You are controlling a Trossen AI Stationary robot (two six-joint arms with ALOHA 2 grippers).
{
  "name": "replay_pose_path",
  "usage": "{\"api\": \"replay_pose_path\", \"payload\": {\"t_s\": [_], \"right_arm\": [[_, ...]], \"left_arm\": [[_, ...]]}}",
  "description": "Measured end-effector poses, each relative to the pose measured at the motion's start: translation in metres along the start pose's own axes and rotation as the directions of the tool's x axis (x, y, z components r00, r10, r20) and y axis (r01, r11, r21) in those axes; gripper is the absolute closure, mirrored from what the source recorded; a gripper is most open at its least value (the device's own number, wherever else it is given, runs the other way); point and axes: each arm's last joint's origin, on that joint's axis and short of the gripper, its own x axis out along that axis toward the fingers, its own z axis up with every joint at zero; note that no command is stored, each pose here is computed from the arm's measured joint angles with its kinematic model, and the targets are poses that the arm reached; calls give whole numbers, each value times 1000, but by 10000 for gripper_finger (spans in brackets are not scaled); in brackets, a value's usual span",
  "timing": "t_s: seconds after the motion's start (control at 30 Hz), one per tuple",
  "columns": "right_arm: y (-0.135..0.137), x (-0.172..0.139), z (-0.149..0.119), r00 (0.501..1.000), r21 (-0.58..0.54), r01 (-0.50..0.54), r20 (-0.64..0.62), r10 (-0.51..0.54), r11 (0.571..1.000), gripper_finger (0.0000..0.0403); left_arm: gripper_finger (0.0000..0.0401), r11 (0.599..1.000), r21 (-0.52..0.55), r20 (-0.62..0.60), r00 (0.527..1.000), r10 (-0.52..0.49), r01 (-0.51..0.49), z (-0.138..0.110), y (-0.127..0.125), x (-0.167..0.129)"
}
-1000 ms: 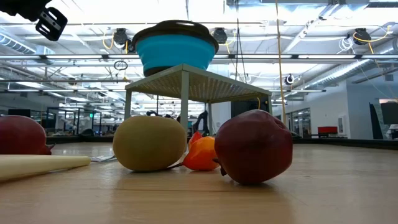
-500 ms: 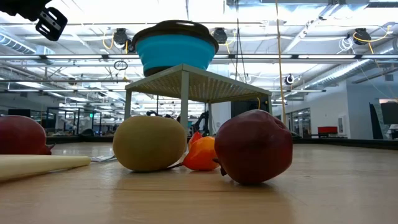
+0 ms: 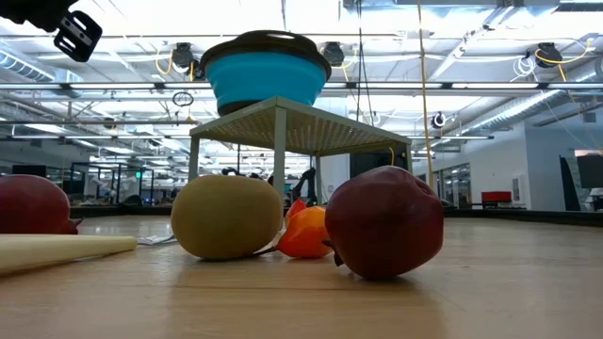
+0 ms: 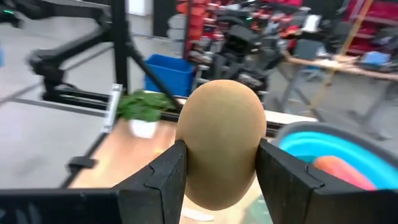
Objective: Pick & Place Fruit
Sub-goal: Put the kiwi into the blue strainer bowl
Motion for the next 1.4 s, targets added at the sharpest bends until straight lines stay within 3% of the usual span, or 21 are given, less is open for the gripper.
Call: {"api": "replay_pose_path", "payload": {"t_s": [0.33, 0.53, 0.83, 1.2, 1.4], "right_arm": [[5, -1, 3, 981, 31, -191, 40, 189, 981, 239], [9, -2, 12, 931, 22, -344, 140, 338, 939, 238], [13, -7, 24, 820, -39, -515, 268, 506, 856, 238], [16, -18, 40, 578, -314, -636, 412, 705, 705, 238], [16, -18, 40, 579, -311, -635, 413, 702, 707, 238]], "left_arm": [[381, 1000, 1, 0, 1000, 0, 0, 0, 0, 0], [380, 1000, 0, 0, 1000, 0, 0, 0, 0, 0], [380, 1000, 0, 0, 1000, 0, 0, 0, 0, 0], [380, 1000, -1, 1, 1000, 0, 0, 0, 0, 0], [380, 1000, -1, 0, 1000, 0, 0, 0, 0, 0]]}}
